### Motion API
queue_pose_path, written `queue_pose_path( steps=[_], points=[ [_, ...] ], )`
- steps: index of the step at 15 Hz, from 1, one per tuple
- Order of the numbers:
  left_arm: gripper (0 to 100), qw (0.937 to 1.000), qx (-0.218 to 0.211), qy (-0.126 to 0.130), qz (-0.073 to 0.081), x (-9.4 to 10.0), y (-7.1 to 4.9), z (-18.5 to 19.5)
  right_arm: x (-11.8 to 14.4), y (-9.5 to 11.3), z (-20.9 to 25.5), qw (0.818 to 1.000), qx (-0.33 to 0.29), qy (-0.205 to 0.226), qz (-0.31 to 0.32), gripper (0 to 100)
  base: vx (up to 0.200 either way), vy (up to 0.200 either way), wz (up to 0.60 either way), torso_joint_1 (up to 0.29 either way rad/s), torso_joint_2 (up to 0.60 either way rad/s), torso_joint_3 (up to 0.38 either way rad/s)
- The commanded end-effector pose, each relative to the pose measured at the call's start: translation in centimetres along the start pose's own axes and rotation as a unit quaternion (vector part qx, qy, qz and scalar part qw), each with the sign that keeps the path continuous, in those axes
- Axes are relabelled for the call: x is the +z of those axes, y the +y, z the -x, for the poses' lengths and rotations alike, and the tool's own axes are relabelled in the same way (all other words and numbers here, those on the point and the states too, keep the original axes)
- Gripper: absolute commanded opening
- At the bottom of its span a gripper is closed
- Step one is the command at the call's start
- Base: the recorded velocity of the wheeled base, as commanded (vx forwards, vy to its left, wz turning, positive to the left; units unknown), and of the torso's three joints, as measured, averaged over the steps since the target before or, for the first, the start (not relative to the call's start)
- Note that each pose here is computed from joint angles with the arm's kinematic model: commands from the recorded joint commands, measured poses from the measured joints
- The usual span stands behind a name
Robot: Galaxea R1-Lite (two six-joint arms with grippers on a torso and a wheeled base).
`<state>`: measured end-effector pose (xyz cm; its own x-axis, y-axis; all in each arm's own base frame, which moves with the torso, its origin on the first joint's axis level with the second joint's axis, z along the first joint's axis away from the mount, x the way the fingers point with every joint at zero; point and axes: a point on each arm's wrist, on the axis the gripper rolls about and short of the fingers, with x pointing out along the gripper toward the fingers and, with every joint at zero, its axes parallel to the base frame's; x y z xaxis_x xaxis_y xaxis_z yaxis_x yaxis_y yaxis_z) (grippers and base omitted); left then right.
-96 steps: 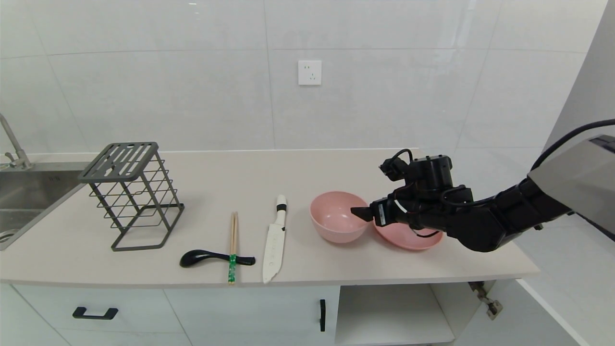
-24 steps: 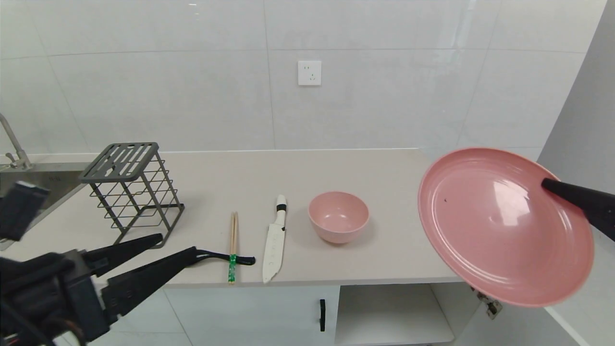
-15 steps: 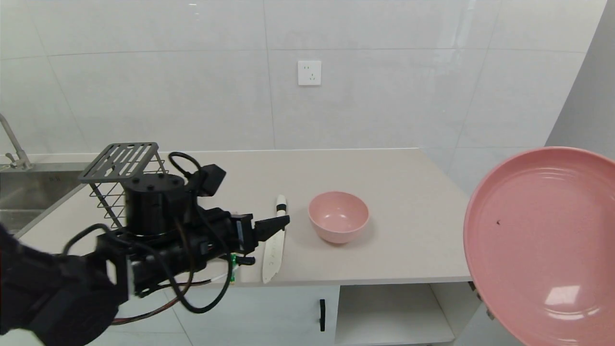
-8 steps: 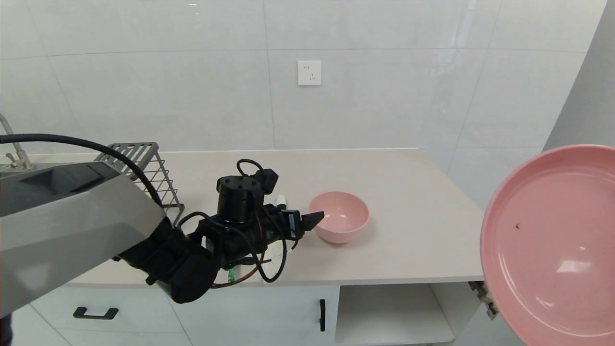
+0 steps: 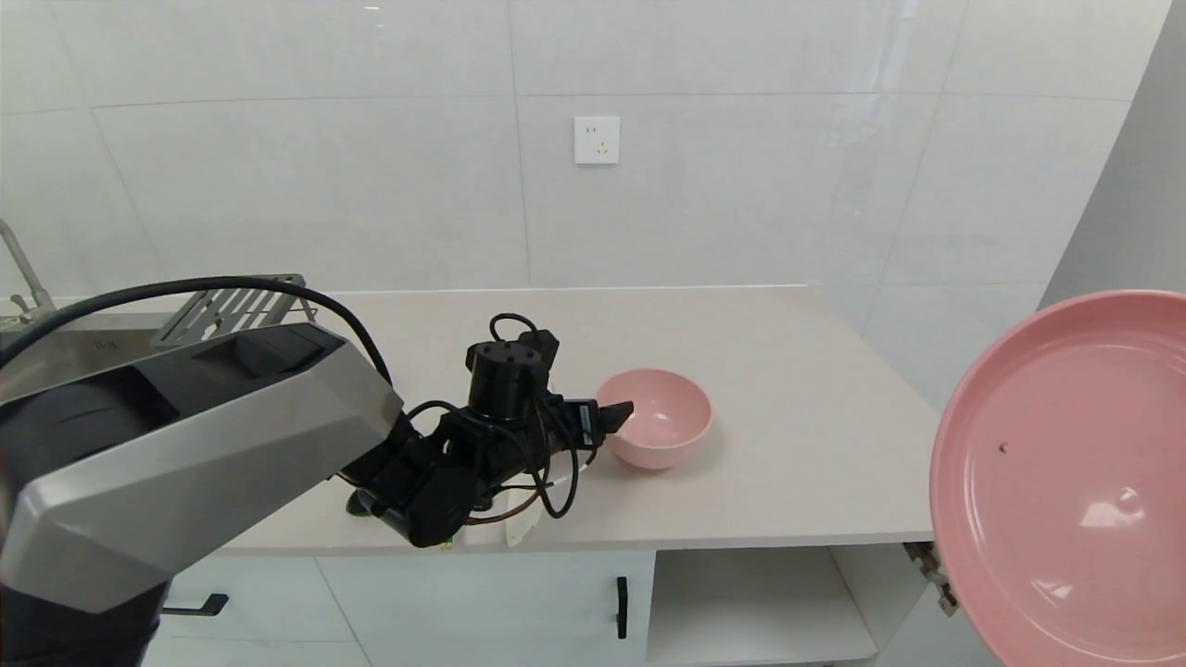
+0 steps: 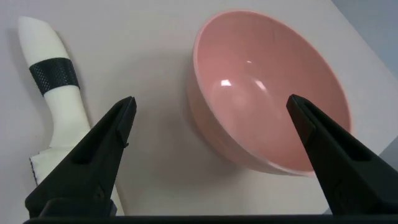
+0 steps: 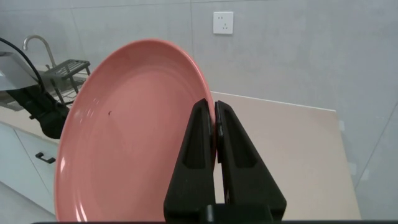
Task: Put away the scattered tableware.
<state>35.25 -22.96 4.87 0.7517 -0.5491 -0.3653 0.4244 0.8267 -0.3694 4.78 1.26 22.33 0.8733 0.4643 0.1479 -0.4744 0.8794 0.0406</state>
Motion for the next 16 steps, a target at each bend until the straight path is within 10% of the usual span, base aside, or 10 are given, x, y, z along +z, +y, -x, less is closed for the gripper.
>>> queue_pose_path(
  steps=[1, 10, 11, 14, 16],
  points=[
    [100, 1.0000, 0.001, 0.000, 0.001, -0.2, 0.2, -0.5, -0.1, 0.1, 0.2, 1.000, 0.001, -0.001, 0.000, 0, 0.000, 0.000, 0.00, 0.000, 0.00, 0.000],
    [100, 0.9999, 0.002, 0.012, -0.001, -0.8, 0.1, -1.8, -0.6, 0.1, 0.4, 1.000, 0.001, 0.003, 0.010, 0, 0.000, 0.000, 0.00, 0.000, 0.00, 0.000],
    [0, 1.0000, 0.000, 0.009, -0.001, -0.7, 0.1, -2.2, -0.6, 0.1, 0.5, 1.000, 0.001, 0.002, 0.011, 0, 0.000, 0.000, 0.00, 0.000, 0.00, 0.000],
    [0, 1.0000, 0.000, 0.007, -0.002, -0.7, 0.0, -2.3, -0.6, 0.2, 0.6, 1.000, 0.001, -0.002, 0.012, 0, 0.000, 0.000, 0.00, 0.000, 0.00, 0.000],
    [0, 0.9993, -0.003, -0.036, -0.002, 1.0, -0.6, -1.6, -0.5, 0.2, 0.6, 1.000, 0.001, -0.002, 0.013, 0, 0.000, 0.000, 0.00, 0.000, 0.00, 0.000]
  ],
)
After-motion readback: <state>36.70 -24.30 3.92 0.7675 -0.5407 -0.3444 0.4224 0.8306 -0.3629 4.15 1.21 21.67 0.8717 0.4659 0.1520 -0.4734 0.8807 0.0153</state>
